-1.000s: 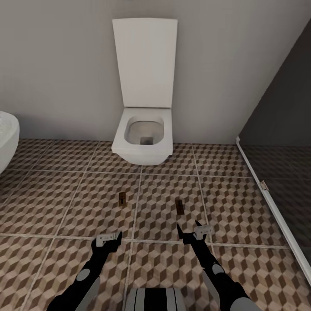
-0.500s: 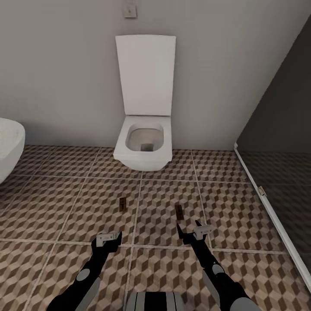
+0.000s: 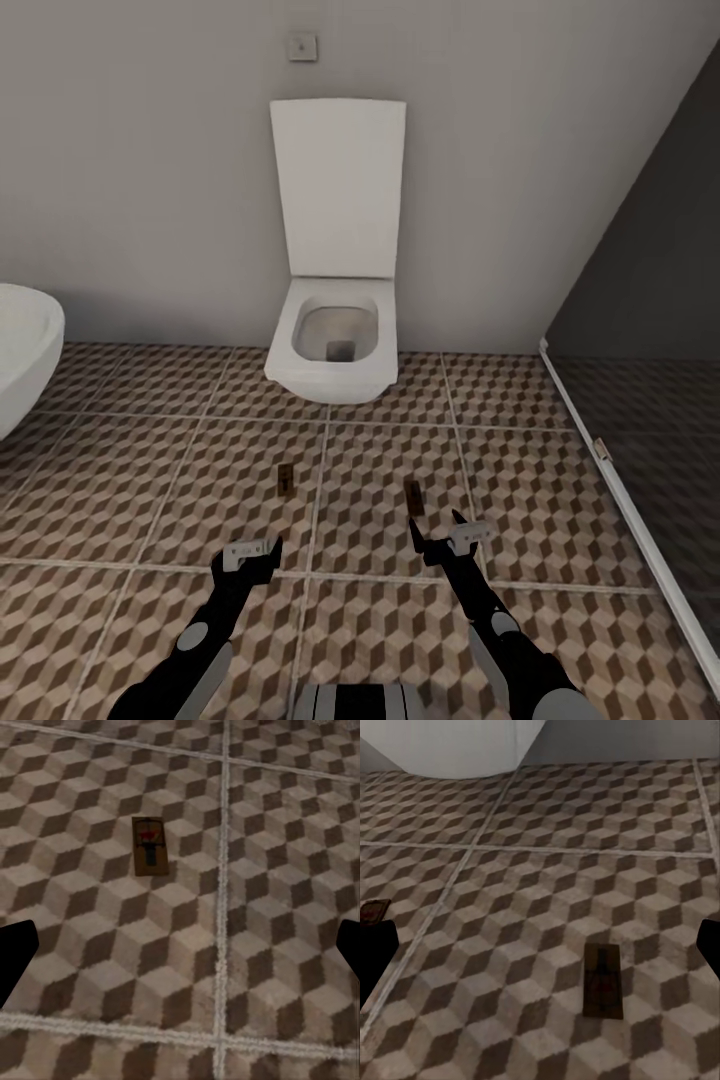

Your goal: Take the four mousetraps from the cabinet in the bathroom and place them on the bathroom floor. Make sure all four end up on the same floor surface, and ensure that at least two of them are either under or directly next to the same bathroom sink.

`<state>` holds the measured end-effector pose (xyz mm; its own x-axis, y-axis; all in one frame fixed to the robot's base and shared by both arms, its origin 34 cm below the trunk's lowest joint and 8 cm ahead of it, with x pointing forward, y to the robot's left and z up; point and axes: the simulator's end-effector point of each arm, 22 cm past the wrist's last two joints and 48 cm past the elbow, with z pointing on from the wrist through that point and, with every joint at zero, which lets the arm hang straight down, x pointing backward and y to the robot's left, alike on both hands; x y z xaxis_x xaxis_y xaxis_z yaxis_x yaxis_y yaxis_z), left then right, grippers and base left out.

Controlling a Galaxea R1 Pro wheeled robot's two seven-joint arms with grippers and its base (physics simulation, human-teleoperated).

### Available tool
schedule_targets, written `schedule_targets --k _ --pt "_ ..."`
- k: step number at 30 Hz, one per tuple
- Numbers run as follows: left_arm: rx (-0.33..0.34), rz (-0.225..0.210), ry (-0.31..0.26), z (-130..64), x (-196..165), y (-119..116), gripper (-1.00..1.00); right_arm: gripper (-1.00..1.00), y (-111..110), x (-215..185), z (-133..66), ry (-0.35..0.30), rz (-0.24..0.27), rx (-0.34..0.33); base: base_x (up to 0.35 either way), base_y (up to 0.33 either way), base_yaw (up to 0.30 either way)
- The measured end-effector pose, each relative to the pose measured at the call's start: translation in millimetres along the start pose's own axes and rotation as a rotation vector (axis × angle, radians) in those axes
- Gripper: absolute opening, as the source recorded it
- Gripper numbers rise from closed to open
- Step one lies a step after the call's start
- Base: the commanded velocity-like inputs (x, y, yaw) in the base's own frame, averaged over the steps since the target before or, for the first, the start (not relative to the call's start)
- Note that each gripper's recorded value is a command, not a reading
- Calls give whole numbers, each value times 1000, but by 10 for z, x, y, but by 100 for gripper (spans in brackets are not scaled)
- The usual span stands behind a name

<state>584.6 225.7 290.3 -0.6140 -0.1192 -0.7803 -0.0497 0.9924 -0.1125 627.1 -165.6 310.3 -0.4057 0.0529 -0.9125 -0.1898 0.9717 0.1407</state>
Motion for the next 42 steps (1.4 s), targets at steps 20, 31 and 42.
schedule_targets --k 20,31,42 --pt "20 13 8 -201 -369 -147 100 100 41 -442 -76 1 0 0 0 0 0" --pt "21 14 8 -307 -583 -178 100 100 65 -679 -122 1 0 0 0 0 0" --pt "21 13 9 -414 -792 -206 100 100 90 -910 -170 1 0 0 0 0 0"
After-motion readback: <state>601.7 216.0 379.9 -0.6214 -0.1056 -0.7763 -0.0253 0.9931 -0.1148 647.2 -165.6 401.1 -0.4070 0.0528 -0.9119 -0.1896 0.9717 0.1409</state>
